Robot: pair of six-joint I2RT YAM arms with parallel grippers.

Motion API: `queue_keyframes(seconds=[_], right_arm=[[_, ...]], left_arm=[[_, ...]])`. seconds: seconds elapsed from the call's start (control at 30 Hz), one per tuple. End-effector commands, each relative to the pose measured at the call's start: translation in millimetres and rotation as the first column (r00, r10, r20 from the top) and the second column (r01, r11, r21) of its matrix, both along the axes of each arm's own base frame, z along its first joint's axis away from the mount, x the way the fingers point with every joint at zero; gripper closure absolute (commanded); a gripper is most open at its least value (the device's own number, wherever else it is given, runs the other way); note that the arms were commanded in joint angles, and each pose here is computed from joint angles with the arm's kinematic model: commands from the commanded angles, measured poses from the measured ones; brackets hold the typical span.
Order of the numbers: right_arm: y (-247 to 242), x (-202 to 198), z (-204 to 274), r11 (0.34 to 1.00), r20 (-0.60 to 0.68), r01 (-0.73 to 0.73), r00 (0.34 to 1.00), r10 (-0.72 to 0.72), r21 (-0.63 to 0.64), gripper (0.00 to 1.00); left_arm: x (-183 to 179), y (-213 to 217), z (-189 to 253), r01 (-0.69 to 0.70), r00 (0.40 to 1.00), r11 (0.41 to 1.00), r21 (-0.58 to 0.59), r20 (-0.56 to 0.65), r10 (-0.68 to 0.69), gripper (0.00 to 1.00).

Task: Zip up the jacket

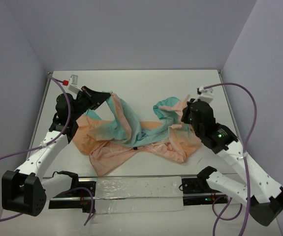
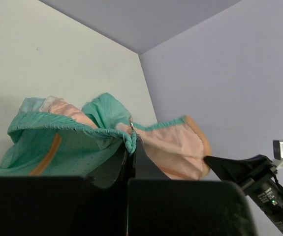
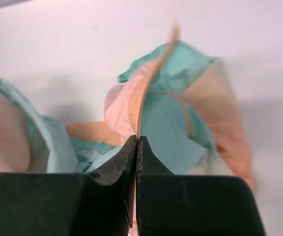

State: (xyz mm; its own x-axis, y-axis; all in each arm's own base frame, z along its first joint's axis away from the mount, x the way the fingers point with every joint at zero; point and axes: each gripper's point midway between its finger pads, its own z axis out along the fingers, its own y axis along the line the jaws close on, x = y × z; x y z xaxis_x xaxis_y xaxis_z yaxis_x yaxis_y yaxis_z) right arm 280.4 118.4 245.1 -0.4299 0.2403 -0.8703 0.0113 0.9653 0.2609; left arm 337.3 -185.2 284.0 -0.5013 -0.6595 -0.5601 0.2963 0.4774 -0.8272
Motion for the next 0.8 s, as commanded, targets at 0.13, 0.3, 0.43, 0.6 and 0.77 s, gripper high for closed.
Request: queue_keyframes(seconds=[0.13,0.3,0.43,0.6,0.77], right_arm=[[-29,-17,-8,0.984,-0.029,0.046,0.998,-0.051,-0.174,1.0],[78,-41,-87,0.912,-0.236,-0.342,0.928,0.289,-0.228,1.0],[131,-82,-187,0.727,-0.563,-0.606,0.74,0.367,-0.322,0.91],[136,-87,-183,0.72,-0.549,-0.602,0.752,0.365,-0.346,0.32],[136,-71,-129,0.829,-0.405,-0.53,0.807,0.429,-0.178,0.35]], left_arm=[[8,-3,26,0.023,0.997,1.0,0.021,0.076,-0.024,1.0],[6,-2,18,0.019,0.998,1.0,0.018,0.06,-0.02,1.0],[5,-2,10,0.022,0.999,0.999,0.028,0.04,-0.023,1.0],[1,2,10,0.01,0.999,0.999,0.048,0.04,-0.012,1.0],[1,4,8,-0.005,1.0,0.999,0.052,0.031,0.003,1.0]])
